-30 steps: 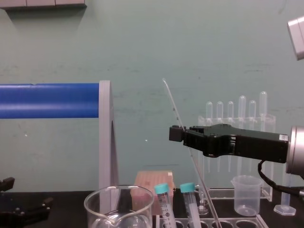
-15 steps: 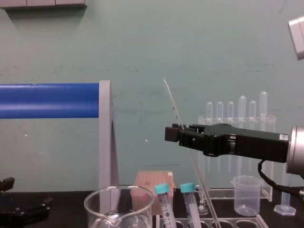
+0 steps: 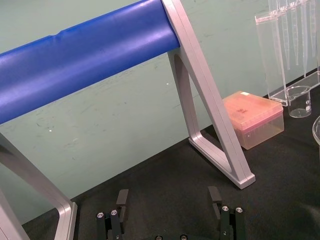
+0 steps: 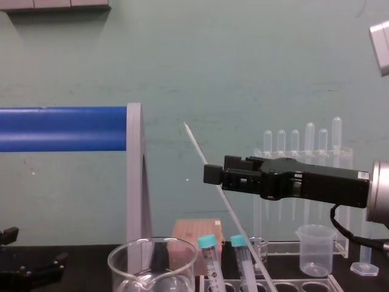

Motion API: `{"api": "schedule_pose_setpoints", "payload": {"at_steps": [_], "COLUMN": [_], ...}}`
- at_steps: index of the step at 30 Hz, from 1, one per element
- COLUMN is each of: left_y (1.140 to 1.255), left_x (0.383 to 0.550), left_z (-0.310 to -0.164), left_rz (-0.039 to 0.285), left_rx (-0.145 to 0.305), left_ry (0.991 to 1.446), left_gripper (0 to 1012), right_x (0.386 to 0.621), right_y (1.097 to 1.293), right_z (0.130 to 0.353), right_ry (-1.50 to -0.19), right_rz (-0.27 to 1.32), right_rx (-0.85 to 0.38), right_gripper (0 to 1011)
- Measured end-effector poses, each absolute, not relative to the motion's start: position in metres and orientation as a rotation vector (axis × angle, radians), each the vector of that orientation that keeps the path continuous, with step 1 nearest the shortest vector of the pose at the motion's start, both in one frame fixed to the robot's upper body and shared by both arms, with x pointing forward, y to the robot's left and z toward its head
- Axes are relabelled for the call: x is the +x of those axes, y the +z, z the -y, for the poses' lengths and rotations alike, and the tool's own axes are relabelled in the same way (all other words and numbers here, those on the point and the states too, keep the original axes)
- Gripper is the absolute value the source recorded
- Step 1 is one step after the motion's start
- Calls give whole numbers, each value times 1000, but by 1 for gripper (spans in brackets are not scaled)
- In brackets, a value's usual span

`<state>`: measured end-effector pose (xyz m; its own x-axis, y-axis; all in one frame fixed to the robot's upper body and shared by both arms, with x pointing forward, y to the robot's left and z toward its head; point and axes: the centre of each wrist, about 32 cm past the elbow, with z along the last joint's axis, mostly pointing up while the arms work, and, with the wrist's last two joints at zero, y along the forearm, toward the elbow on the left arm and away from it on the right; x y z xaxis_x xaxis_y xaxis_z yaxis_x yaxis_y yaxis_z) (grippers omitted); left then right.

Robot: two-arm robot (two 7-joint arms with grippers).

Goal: Hold the thermometer with one hand and immerse one end into the beaker, then reinsert it into the test tube rack.

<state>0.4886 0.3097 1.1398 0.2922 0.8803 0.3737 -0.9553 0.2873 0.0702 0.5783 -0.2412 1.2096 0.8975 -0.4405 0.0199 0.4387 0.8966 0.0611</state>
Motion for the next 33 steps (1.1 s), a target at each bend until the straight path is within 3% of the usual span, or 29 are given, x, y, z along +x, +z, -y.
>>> {"api": "schedule_pose_setpoints", "payload": {"at_steps": [8, 14, 20, 27, 33], "left_y": [1140, 1140, 1140, 1140, 1140], "left_x": [489, 489, 489, 489, 489], "left_z": [-310, -310, -310, -310, -310], "left_rz": [285, 285, 285, 285, 285], "left_rx": [304, 304, 304, 304, 304], "left_ry": [1248, 1248, 1248, 1248, 1248], "left_gripper": [1008, 1008, 1008, 1008, 1008], "right_x": [580, 571, 546, 531, 530], "right_y": [1224, 1238, 1219, 1192, 1186], "right_z": [249, 275, 297, 293, 289], "right_ry": [-529, -750, -1035, -1095, -1102], "right_rz": [68, 114, 70, -41, -57], "right_rx": [123, 159, -107, -314, -334], "right_gripper": [990, 1003, 1003, 1003, 1003]}}
